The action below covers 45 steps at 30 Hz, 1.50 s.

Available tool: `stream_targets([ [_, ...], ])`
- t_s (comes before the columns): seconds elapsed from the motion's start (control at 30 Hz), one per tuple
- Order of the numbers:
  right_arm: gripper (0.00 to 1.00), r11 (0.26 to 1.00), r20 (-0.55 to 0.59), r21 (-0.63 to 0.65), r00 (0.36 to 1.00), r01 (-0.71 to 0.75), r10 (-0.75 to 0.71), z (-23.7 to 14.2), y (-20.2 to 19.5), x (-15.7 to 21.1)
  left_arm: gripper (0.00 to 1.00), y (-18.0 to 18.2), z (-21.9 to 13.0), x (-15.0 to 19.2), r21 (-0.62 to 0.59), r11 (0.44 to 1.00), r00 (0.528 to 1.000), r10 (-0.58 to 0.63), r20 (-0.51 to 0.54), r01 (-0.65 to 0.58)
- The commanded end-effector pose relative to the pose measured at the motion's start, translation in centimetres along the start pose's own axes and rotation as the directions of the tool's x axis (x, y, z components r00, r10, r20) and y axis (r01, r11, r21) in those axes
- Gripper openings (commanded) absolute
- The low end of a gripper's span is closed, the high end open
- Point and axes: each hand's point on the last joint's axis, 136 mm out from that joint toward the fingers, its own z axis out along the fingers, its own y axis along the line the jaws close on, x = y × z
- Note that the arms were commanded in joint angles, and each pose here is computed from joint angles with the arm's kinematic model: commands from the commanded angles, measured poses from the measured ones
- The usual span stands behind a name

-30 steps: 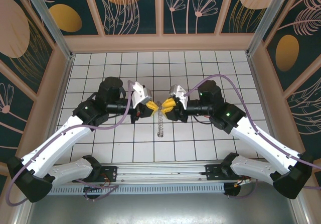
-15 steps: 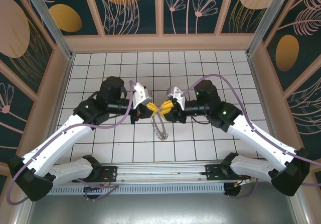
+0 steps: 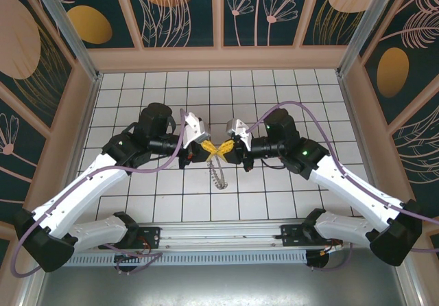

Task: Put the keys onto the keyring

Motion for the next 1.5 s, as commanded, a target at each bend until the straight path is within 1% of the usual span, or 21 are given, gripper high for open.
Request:
stream_targets([
  [0.0, 0.0, 0.998, 0.053, -0.016, 0.997, 0.061, -0.06, -0.3, 0.6, -2.1, 0.0, -0.5, -0.5, -1.8, 0.021, 0.999, 0.998, 0.046, 0.053, -0.047],
  [0.07, 0.0, 0.998, 0.076, -0.005, 0.995, 0.068, -0.068, -0.8, 0.7, -2.4, 0.0, -0.4, -0.4, -1.4, 0.006, 0.999, 0.997, 0.037, 0.062, -0.038],
  [0.17, 0.0, 0.998, 0.147, -0.004, 0.987, 0.068, -0.067, -1.9, 1.1, -3.3, 0.23, 0.1, -0.5, -0.4, -0.042, 0.999, 0.996, 0.016, 0.085, -0.012],
  [0.2, 0.0, 0.998, 0.174, -0.006, 0.983, 0.064, -0.062, -2.3, 1.1, -3.6, 0.29, 0.1, -0.6, -0.3, -0.051, 0.999, 0.995, 0.009, 0.1, -0.004],
  [0.23, 0.0, 0.998, 0.198, -0.01, 0.979, 0.062, -0.058, -2.6, 1.2, -3.8, 0.32, 0.1, -0.7, -0.5, -0.055, 0.999, 0.993, 0.006, 0.12, 0.001],
  [0.27, 0.0, 0.998, 0.218, -0.012, 0.974, 0.059, -0.055, -2.9, 1.3, -4.0, 0.33, 0.0, -0.7, -0.1, -0.05, 0.999, 0.992, -0.007, 0.129, 0.013],
  [0.33, 0.0, 0.998, 0.27, -0.022, 0.962, 0.057, -0.049, -3.4, 1.5, -4.5, 0.35, -0.3, -0.9, -0.4, -0.045, 0.999, 0.985, -0.014, 0.173, 0.022],
  [0.4, 0.0, 0.998, 0.319, -0.029, 0.947, 0.056, -0.044, -3.8, 1.7, -4.9, 0.36, -0.6, -1.2, -0.9, -0.041, 0.999, 0.977, -0.017, 0.212, 0.026],
  [0.6, 0.0, 0.995, 0.46, -0.071, 0.888, 0.065, -0.025, -4.9, 2.7, -6.1, 0.37, -1.8, -2.6, -3.3, -0.021, 1.0, 0.943, 0.02, 0.332, -0.014],
  [0.73, 0.0, 0.993, 0.524, -0.088, 0.852, 0.075, -0.018, -5.5, 3.1, -6.6, 0.37, -2.2, -3.0, -4.2, -0.001, 1.0, 0.926, 0.028, 0.377, -0.03],
  [0.97, 0.0, 0.99, 0.562, -0.106, 0.827, 0.089, -0.015, -5.7, 3.4, -7.0, 0.37, -2.4, -3.0, -4.5, 0.013, 0.999, 0.916, 0.028, 0.399, -0.036],
  [1.27, 0.0, 0.988, 0.589, -0.121, 0.808, 0.099, -0.009, -5.8, 3.5, -6.9, 0.37, -3.6, -3.8, -6.4, 0.064, 0.994, 0.889, 0.046, 0.455, -0.084],
  [1.47, 0.0, 0.987, 0.592, -0.125, 0.806, 0.103, -0.009, -5.6, 3.4, -6.8, 0.37, -3.7, -3.5, -6.6, 0.093, 0.992, 0.889, 0.03, 0.458, -0.082],
])
